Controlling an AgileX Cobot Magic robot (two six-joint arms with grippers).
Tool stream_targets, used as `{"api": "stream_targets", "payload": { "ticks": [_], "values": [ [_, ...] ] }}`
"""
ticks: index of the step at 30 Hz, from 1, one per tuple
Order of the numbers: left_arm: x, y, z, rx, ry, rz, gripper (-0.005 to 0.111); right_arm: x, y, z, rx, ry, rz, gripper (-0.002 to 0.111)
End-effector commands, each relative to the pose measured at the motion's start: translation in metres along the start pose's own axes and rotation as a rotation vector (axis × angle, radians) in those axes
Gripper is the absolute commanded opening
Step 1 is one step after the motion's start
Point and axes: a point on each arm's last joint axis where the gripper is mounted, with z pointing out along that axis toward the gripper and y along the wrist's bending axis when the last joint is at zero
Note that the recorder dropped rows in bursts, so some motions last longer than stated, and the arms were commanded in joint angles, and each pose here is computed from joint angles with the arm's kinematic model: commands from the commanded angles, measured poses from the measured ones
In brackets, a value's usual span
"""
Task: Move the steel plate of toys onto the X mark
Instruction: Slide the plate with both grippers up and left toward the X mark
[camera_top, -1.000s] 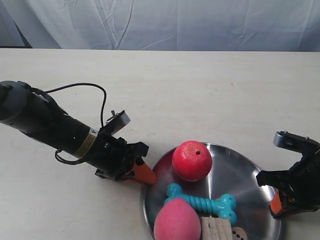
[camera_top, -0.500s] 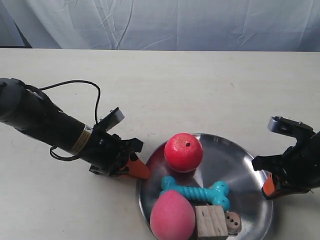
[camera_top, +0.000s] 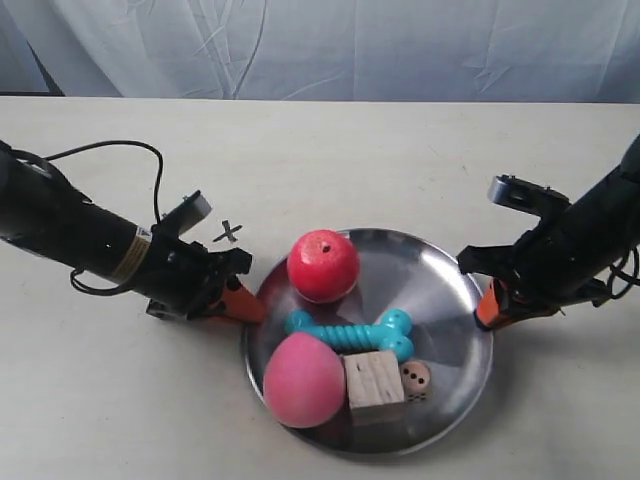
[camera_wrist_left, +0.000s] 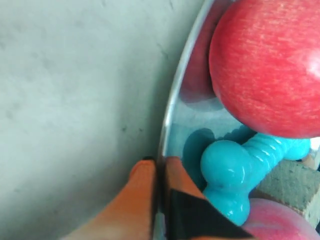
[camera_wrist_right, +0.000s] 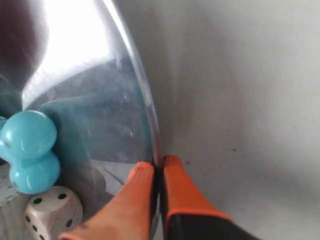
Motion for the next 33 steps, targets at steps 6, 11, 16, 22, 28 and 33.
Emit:
{"api": "stream_targets", "payload": {
  "ticks": [6,11,16,22,28,33],
  "values": [
    [-0.034,-0.007,-0.046,0.199,-0.156,-0.045,0.0,-0.035,0.072,0.011,-0.22,-0.009,-0.014,-0.001],
    [-0.04,0.009,-0.068,0.223,-0.224,-0.097,0.0,-0.055,0.084,0.017,-0.232,0.02,-0.015,-0.001],
    [-0.048,0.015,-0.082,0.276,-0.315,-0.159,0.0,-0.075,0.098,0.033,-0.247,0.042,-0.03,-0.001],
    [-0.067,0.02,-0.103,0.238,-0.406,-0.129,0.0,-0.097,0.114,0.05,-0.276,0.047,-0.051,-0.001],
    [-0.087,0.034,-0.125,0.094,-0.524,-0.114,0.0,-0.118,0.127,0.056,-0.305,0.03,-0.083,-0.001],
    [-0.095,0.045,-0.136,-0.03,-0.563,-0.088,0.0,-0.131,0.135,0.058,-0.328,0.025,-0.09,-0.001]
  ]
}}
